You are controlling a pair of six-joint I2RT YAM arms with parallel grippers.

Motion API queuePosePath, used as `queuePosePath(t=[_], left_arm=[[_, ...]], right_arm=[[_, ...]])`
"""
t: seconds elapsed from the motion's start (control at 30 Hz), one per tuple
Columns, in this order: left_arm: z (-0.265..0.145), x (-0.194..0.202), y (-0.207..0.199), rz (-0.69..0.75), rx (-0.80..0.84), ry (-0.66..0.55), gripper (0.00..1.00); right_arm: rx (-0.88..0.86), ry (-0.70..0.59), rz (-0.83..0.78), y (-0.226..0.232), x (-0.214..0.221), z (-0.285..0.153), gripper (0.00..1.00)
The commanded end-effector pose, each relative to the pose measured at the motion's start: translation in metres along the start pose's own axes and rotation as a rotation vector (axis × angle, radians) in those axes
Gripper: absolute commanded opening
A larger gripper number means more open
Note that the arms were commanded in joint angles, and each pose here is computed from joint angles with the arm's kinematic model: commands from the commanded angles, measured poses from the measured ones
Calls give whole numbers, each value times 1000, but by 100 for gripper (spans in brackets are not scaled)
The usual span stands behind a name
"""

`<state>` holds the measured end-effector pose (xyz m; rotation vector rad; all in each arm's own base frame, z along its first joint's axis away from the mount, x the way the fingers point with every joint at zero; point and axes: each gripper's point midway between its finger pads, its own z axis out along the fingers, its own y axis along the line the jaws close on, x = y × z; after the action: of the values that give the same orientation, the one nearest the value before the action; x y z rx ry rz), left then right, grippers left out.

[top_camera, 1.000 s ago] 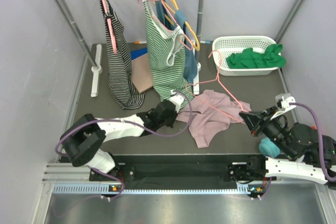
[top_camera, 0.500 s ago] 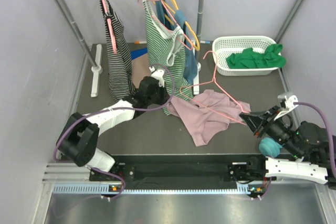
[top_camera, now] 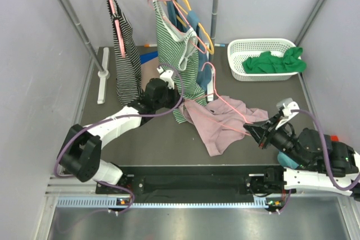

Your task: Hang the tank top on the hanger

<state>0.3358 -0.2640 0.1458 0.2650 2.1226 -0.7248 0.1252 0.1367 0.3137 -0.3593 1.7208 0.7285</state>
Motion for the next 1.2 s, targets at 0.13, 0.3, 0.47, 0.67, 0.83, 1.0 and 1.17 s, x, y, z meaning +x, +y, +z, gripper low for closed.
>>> queuePosePath(t=[0.13, 0.3, 0.47, 0.67, 0.83, 1.0, 1.17], left_arm=[[-24, -51, -30, -14, 95, -143, 0], [-34, -51, -43, -29, 158, -129, 0], [-49, -54, -60, -71, 231, -124, 0], [-64, -53, -65, -91, 235, -107, 0], [-78, -58, -79, -95, 313, -133, 0], [-84, -65, -83, -58, 325, -161, 16], [-89, -68, -71, -15, 256, -188, 56]], right_arm=[[-31, 9, 15, 16, 9, 14, 0], [-5, 6, 2, 17, 20, 25, 0], [11, -18, -16, 21, 30, 42, 0], [-6, -79, 17, 23, 24, 44, 0], [-30, -130, 50, 21, 30, 44, 0], [-50, -156, 82, 25, 33, 47, 0], [-75, -188, 117, 25, 35, 46, 0]])
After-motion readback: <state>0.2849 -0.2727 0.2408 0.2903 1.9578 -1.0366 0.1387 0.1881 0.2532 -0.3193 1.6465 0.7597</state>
